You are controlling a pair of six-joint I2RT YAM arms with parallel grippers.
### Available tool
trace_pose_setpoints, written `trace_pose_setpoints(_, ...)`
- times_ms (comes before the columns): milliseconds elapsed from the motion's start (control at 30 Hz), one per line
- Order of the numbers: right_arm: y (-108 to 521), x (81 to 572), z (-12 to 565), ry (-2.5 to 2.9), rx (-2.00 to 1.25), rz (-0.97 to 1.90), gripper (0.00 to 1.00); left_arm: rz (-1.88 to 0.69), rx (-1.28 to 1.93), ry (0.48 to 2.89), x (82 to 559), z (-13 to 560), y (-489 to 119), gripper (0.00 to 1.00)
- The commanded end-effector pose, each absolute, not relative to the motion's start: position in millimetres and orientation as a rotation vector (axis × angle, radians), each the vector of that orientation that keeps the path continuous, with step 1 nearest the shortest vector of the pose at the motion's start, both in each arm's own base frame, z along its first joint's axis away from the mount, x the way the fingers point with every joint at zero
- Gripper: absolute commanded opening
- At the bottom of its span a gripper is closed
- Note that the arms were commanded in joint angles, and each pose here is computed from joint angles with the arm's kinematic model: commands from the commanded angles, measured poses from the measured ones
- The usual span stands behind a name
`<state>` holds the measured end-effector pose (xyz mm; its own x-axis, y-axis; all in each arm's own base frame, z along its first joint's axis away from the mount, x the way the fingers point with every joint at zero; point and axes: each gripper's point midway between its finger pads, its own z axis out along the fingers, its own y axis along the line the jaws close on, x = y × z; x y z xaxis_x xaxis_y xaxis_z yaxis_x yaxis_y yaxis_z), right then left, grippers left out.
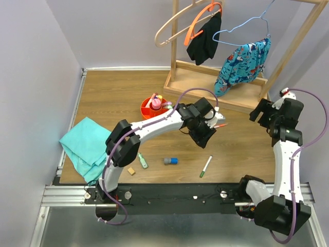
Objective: Sort the stationery into containers
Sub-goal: Pick up the pen from the center of the board.
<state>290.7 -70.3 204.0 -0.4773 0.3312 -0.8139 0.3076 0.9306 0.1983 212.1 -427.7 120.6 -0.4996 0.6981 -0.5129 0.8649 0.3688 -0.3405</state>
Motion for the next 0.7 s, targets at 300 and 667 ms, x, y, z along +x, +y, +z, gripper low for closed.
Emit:
trace_pose_setpoints(300,61,223,175,1.914,-1.337,0.453,0.84,-0.758,1.232,1.994,278,282,-337,0.57)
trace_pose_setpoints(667,185,179,99,1.422,-2.033,0.333,0.80,-0.407,0.932,1.942,317,334,-216,0.60)
